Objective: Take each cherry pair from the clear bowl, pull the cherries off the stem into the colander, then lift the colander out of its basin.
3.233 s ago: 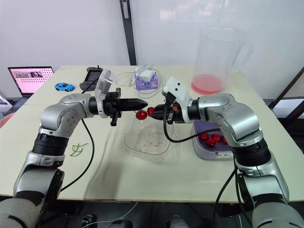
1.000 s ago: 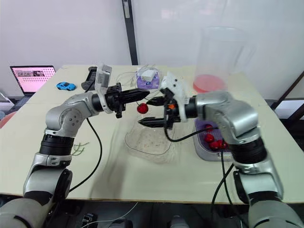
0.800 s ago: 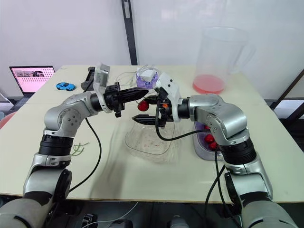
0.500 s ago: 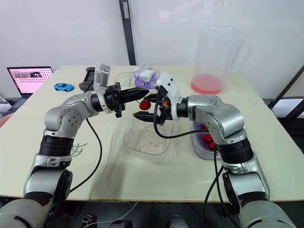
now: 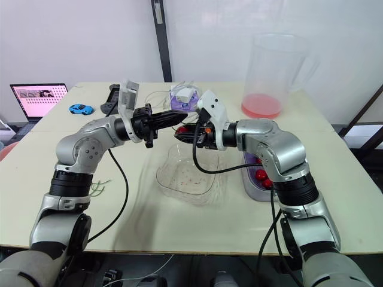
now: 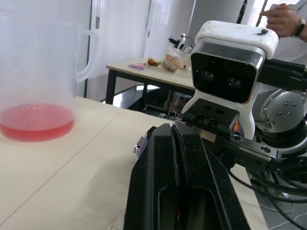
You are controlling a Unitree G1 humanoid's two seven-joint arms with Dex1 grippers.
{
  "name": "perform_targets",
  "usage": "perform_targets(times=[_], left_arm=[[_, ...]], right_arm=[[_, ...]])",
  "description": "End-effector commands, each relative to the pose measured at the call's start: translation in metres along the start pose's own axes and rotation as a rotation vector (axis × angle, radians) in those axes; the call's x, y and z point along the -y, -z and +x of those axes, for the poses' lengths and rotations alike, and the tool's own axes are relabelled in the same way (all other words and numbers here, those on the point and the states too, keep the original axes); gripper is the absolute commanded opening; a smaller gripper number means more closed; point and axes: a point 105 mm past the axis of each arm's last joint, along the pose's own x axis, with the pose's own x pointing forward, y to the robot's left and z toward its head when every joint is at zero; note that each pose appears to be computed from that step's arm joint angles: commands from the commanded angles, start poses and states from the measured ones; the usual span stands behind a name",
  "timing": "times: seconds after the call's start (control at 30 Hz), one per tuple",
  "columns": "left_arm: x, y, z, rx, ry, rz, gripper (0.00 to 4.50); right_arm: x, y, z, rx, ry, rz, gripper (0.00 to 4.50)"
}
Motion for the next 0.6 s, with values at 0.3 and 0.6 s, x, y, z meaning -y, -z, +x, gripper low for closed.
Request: perform_targets(times=[0.3,0.6], left_arm=[[0.001,-0.012,-0.003,0.025,0.000,0.047,0.00],[-0.001,-0.013,-0.005,0.025,-0.010,0.050,0.00]], right_arm=[[0.004,0.026,-0.010,-0.097,0.015,0.012,1.12],[0.010,0.020,-0.032,-0.066,0.078,0.044,1.12]])
